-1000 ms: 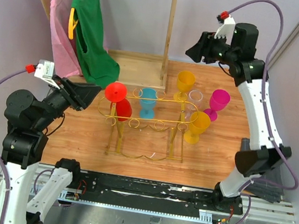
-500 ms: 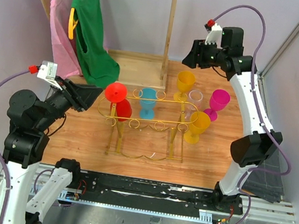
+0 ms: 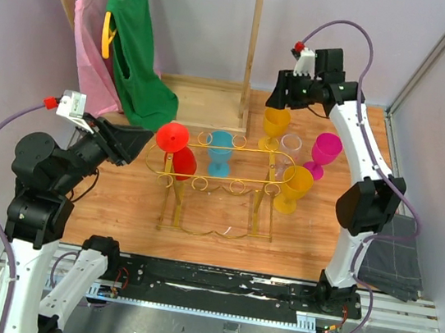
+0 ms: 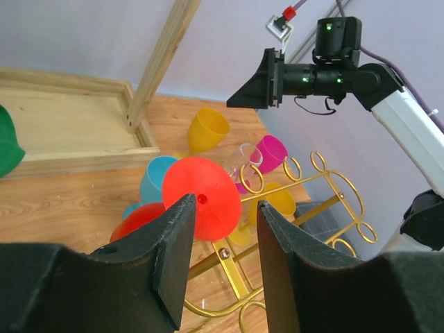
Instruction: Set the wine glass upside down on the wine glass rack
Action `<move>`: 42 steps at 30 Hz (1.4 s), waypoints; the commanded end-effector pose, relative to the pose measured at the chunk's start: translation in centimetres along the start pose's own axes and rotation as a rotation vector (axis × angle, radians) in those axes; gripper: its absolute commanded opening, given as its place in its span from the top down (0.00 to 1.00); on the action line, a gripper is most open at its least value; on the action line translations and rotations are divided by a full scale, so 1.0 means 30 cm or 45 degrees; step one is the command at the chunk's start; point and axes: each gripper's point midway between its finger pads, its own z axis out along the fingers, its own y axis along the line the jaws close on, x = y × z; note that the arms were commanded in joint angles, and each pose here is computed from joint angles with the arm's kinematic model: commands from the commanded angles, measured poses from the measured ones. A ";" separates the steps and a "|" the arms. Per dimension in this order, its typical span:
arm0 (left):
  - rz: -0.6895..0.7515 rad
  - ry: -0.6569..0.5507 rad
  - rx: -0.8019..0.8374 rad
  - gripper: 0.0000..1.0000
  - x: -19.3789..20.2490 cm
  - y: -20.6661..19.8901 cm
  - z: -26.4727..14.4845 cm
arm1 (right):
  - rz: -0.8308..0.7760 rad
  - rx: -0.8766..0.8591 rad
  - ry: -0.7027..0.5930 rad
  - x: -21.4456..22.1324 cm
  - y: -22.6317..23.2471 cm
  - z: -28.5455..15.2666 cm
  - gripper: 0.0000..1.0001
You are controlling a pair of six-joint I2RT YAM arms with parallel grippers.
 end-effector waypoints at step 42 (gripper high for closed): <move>0.019 -0.007 0.003 0.53 0.014 0.004 -0.009 | -0.322 -0.273 0.352 0.299 0.345 0.166 0.47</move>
